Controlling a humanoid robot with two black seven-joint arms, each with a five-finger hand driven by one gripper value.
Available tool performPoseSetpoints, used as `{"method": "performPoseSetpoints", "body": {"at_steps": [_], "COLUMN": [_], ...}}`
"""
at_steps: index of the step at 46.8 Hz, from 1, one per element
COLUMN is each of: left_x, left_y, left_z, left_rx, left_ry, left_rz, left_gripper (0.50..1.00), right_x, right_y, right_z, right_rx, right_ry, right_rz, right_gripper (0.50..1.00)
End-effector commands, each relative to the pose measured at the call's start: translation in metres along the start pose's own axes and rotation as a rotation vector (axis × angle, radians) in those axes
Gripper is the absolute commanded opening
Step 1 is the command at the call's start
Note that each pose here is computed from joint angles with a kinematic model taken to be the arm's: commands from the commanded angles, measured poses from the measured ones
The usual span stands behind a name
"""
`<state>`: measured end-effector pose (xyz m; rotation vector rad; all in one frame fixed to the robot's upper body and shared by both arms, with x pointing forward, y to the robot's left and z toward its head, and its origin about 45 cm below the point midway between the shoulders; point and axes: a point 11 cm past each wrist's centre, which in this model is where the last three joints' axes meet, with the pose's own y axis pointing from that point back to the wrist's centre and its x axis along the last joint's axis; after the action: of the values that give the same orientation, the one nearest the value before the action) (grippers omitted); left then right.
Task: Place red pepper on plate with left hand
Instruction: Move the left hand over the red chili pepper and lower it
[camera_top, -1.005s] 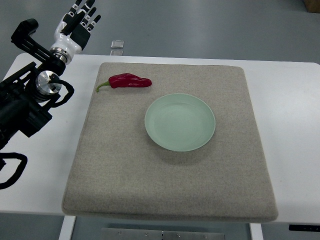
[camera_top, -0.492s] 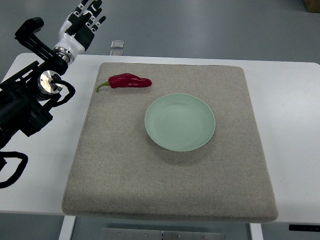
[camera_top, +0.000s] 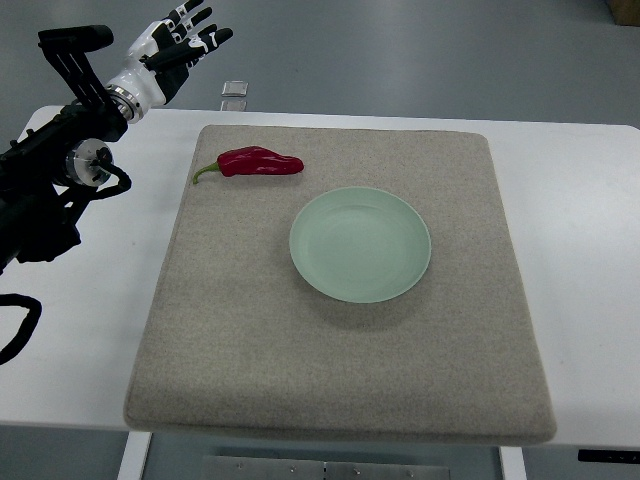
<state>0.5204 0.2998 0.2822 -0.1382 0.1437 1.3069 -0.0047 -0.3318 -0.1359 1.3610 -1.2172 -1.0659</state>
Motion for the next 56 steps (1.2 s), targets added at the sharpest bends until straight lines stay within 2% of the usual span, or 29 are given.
{"method": "performPoseSetpoints", "body": {"at_steps": [1,9,15,25,56], "left_x": [0.001,0.008,0.006,0.002,-0.02], "left_y": [0.0,0.001,0.002,0.003,0.002], "left_z": [0.001,0.012,0.005,-0.002,-0.013], "left_rx": [0.01,0.003,0.031,0.123,0.269], "left_ry": [-0.043,-0.089,-0.122,-0.323,-0.931], "left_rz": [-0.008,-0.005,-0.017,-0.086,-0.312], "left_gripper": [0.988,0.99,0.984,0.984,0.981], "right_x": [0.0,0.0,0.0,0.0,0.0], "right_y": [0.0,0.0,0.0,0.0,0.0], "right_z": [0.0,0.0,0.0,0.0,0.0], "right_rx": [0.0,0.0,0.0,0.0,0.0], "right_ry": [0.0,0.0,0.0,0.0,0.0], "right_rz": [0.0,0.0,0.0,0.0,0.0], "right_gripper": [0.928,0.928,0.928,0.928,0.928]}}
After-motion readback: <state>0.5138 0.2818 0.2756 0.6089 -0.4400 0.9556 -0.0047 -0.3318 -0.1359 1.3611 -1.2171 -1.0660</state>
